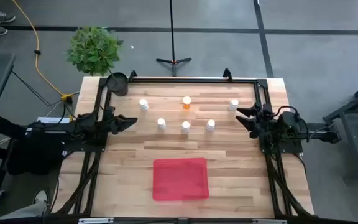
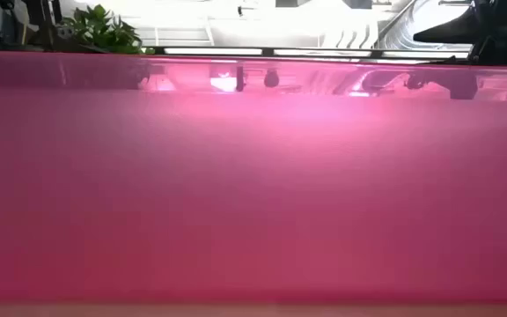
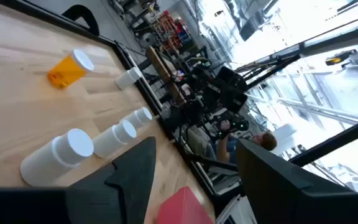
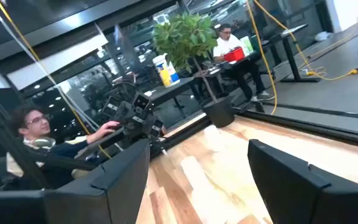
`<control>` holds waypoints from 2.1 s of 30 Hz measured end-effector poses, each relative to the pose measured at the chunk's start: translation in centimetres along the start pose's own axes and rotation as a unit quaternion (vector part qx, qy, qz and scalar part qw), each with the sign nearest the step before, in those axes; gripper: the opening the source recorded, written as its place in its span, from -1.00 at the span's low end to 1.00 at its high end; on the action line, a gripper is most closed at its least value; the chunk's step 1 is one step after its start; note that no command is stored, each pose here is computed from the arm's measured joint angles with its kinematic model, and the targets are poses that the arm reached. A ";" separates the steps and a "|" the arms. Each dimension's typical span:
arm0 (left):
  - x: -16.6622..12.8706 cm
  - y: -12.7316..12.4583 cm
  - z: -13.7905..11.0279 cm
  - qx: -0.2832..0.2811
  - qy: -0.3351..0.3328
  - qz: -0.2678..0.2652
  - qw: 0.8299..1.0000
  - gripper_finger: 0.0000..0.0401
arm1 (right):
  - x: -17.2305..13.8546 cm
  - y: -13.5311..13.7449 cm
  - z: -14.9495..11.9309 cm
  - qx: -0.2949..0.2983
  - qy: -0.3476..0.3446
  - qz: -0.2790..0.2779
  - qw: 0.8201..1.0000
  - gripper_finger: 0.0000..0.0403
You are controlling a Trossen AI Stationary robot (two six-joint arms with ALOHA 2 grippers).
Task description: Pick and place pill bottles into a basket
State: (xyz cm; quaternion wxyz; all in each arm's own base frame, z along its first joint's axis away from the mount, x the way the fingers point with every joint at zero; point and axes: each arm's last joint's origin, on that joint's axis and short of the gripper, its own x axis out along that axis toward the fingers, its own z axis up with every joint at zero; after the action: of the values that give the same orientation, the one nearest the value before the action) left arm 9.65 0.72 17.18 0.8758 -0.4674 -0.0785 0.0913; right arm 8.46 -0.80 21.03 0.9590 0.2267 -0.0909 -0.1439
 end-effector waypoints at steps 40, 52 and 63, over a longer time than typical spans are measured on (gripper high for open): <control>-3.2 -8.2 7.4 0.437 0.021 0.168 0.883 0.27 | 0.0 0.1 -0.3 0.046 0.025 0.024 0.998 0.31; -0.7 -10.7 8.3 0.504 0.086 0.193 0.838 0.25 | 0.0 3.1 6.9 -0.088 0.024 -0.036 0.995 0.31; -2.2 -13.3 10.3 0.488 0.059 0.135 0.860 -0.23 | 5.6 7.6 11.8 -0.228 0.200 -0.096 0.948 0.31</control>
State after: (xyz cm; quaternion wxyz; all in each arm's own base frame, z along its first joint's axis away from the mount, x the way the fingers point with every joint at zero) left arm 6.33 1.20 33.76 0.9739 0.0098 0.0914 0.2076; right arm 12.64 -0.90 35.47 0.9653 0.0335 0.1599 -0.2037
